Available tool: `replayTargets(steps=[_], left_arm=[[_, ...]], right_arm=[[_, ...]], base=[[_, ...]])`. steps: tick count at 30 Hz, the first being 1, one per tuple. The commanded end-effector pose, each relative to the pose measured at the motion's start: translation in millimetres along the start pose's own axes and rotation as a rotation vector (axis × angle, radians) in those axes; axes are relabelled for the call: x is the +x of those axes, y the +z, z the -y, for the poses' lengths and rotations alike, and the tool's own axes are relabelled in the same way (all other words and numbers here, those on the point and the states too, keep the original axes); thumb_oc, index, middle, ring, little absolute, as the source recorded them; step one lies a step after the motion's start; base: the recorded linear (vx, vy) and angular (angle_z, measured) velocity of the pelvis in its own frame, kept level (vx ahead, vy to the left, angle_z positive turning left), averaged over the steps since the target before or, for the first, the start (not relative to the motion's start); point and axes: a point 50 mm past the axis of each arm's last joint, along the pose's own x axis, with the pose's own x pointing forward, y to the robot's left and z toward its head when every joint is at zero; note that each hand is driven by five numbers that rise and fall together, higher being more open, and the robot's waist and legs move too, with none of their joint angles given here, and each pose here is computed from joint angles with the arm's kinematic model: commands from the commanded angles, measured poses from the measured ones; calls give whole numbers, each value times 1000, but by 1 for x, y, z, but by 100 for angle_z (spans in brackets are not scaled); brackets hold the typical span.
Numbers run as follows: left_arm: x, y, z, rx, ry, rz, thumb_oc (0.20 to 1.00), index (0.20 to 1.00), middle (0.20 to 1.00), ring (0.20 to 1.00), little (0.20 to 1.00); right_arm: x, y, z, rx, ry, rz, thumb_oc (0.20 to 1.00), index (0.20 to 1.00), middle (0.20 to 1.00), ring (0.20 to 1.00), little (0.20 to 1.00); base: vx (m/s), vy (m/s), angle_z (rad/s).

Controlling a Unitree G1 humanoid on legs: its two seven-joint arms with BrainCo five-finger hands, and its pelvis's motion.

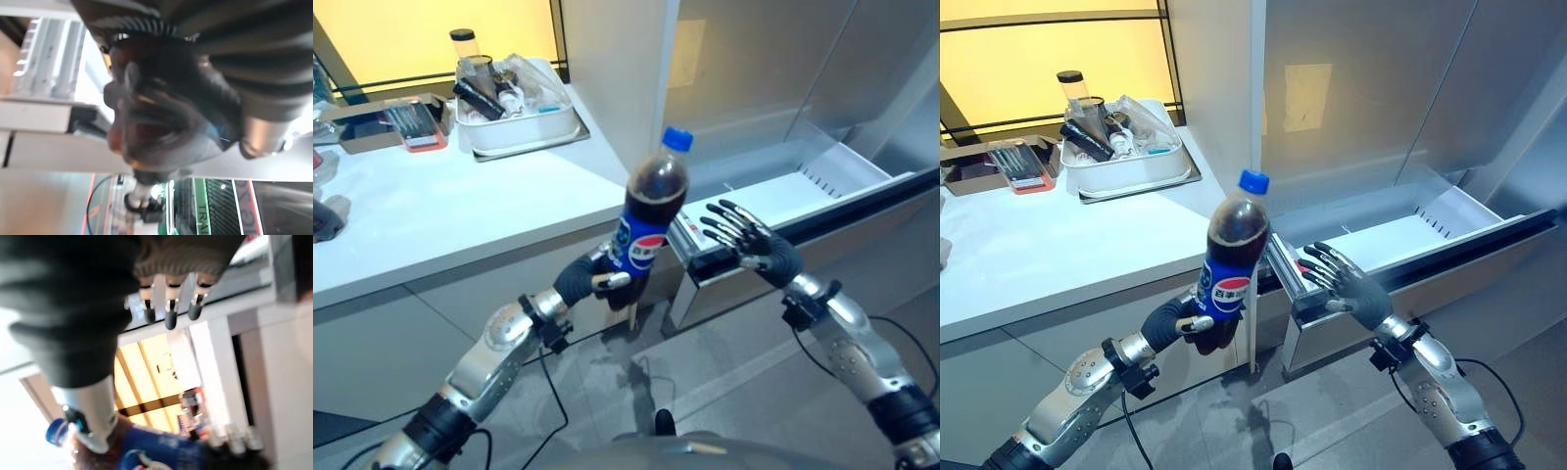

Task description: Take the drinks into the refrigerator

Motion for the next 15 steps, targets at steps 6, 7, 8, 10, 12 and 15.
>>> replayTargets(steps=[6,7,8,10,12,15], left_arm=[[21,35,-2,99,-74,181,200,200,200,200,200],[21,33,-2,97,-63,177,200,200,200,200,200],[20,33,-2,102,-55,179,200,200,200,200,200],[20,31,-3,103,-38,180,200,200,200,200,200],[19,32,-4,113,-29,183,200,200,200,200,200],[20,33,-4,119,-25,193,200,200,200,200,200]], right_arm=[[21,7,-22,115,133,110,1000,1000,1000,1000,1000],[21,6,-25,129,139,113,1000,1000,1000,1000,1000],[20,2,-30,160,155,114,1000,1000,1000,1000,1000],[19,-4,-33,195,158,101,1000,1000,1000,1000,1000],[17,-7,-38,212,179,89,1000,1000,1000,1000,1000],[15,-9,-39,197,191,63,1000,1000,1000,1000,1000]], base=[[0,0,0],[0,0,0],[0,0,0],[0,0,0],[0,0,0],[0,0,0]])
